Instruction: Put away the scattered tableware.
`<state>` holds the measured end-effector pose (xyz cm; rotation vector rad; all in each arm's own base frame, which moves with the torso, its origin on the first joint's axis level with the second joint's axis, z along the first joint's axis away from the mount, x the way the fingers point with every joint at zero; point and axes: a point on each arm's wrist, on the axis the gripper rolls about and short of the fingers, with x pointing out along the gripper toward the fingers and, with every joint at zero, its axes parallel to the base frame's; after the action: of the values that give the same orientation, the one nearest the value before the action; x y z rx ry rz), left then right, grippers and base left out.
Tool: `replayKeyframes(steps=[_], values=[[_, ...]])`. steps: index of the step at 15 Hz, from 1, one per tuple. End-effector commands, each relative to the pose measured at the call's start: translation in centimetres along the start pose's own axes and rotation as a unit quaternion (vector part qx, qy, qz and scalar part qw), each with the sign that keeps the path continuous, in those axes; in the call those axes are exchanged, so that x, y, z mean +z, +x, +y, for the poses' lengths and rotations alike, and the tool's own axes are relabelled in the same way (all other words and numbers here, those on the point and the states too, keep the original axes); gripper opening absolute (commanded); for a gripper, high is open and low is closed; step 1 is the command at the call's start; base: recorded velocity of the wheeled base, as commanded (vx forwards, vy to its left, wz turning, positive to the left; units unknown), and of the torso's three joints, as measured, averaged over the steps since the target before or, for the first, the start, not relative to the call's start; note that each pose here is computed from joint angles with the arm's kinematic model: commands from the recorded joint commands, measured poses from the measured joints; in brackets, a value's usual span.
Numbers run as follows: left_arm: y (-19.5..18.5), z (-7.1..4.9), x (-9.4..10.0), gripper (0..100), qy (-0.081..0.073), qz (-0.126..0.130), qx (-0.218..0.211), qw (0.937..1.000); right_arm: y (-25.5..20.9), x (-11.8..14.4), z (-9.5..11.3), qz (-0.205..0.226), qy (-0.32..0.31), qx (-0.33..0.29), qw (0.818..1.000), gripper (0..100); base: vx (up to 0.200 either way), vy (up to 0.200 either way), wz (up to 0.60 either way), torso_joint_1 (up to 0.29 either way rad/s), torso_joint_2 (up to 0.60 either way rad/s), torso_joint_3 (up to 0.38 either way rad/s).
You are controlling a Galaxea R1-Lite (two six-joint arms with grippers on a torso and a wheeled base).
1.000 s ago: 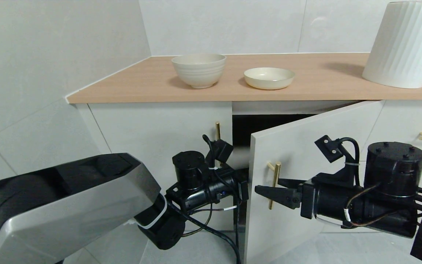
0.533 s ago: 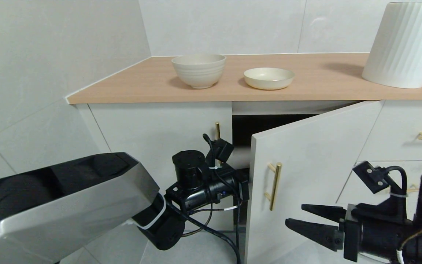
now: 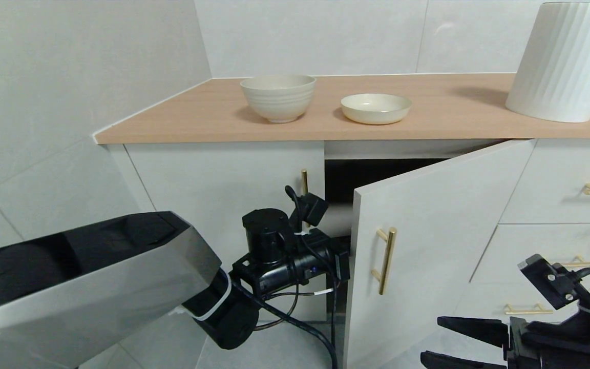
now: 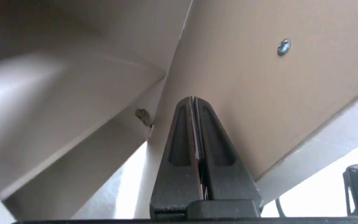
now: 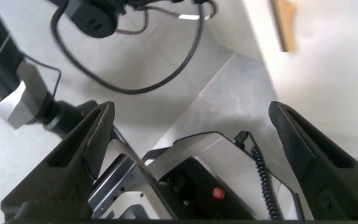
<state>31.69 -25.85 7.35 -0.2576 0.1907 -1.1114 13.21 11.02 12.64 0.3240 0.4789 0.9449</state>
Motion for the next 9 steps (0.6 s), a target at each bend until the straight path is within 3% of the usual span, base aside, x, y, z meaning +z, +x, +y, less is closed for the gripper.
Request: replayKeyframes(steps=[1, 2, 8, 9], values=[[0.2, -0.2, 0.1, 0, -0.001, 0.001, -0.005, 1.0000, 0.0, -0.1, 0.2, 0.003, -0.001, 0.005, 1.000, 100, -0.200, 0.000, 0.00, 0.012, 0.00, 0.002], [0.3, -0.3, 0.0, 0, -0.002, 0.004, -0.006, 1.0000, 0.0, -0.2, 0.2, 0.004, -0.001, 0.006, 1.000, 100, -0.200, 0.000, 0.00, -0.012, 0.00, 0.002], [1.4, -0.1, 0.3, 0, -0.008, 0.017, -0.007, 0.9998, 0.0, -0.3, 0.2, 0.007, -0.001, 0.005, 1.000, 100, 0.000, 0.000, 0.00, 0.000, 0.00, 0.000], [1.5, -0.1, 0.3, 0, -0.009, 0.019, -0.007, 0.9998, -0.1, -0.4, 0.2, 0.007, 0.000, 0.005, 1.000, 100, -0.200, 0.000, 0.00, -0.002, -0.01, 0.002]])
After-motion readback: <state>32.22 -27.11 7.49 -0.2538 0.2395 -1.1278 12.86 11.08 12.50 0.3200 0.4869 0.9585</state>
